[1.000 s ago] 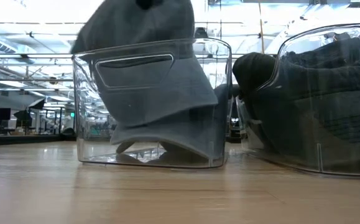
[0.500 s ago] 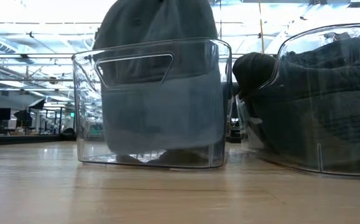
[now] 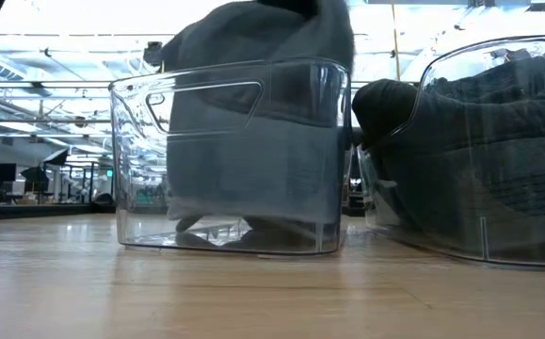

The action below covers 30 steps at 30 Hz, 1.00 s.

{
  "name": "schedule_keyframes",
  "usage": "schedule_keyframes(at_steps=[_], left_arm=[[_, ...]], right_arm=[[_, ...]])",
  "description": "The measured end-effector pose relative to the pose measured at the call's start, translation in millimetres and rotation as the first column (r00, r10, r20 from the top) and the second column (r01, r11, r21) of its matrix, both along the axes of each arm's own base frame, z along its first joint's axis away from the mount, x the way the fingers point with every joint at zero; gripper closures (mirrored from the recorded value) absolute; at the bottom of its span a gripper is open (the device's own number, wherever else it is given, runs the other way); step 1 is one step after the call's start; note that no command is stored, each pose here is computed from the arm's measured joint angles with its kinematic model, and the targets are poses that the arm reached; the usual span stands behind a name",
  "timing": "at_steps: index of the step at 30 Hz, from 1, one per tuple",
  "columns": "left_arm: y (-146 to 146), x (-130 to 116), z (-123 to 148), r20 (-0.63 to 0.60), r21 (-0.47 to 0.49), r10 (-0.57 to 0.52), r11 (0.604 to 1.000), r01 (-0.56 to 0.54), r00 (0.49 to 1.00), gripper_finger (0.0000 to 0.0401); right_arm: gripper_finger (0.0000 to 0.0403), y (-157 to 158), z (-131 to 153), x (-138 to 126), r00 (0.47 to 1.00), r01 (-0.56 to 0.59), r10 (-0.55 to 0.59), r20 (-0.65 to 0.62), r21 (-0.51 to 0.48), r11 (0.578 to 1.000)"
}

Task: Pick & Place hat
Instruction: Put the gray cap into the left transparent bin

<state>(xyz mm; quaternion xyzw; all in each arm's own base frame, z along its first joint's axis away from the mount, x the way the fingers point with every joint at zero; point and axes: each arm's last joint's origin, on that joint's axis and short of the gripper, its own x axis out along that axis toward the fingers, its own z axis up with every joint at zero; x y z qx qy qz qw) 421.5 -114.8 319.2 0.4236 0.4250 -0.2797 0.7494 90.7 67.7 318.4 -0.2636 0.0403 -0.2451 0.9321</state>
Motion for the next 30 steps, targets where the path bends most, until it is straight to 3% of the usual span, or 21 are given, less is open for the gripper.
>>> schedule_keyframes(at_steps=[6,11,14,19,27,30], left_arm=[[10,11,-27,-0.113,-0.019,0.019,1.000,-0.021,0.993,0.0390],[18,13,-41,-0.183,-0.005,0.160,0.987,-0.163,0.970,0.0371],[18,16,-37,-0.141,-0.041,0.327,0.941,-0.335,0.935,0.0339],[15,16,-23,-0.057,-0.146,0.568,0.808,-0.570,0.821,0.0291],[14,-1,10,0.098,-0.164,0.680,0.731,-0.663,0.726,0.0195],[16,-11,22,0.093,-0.191,0.722,0.689,-0.699,0.686,0.0163]], right_arm=[[0.0122,0,-1,0,1.000,0.000,0.000,-0.005,-0.005,1.000],[0.0122,0,-1,0,1.000,0.000,0.000,-0.007,-0.008,1.000],[0.0122,0,-1,0,1.000,0.000,0.000,-0.007,-0.008,1.000],[0.0122,0,-1,0,1.000,0.000,0.000,-0.003,-0.002,1.000],[0.0122,1,-2,0,1.000,-0.002,0.002,-0.001,0.002,1.000],[0.0122,2,-8,1,1.000,0.000,-0.001,-0.012,-0.011,1.000]])
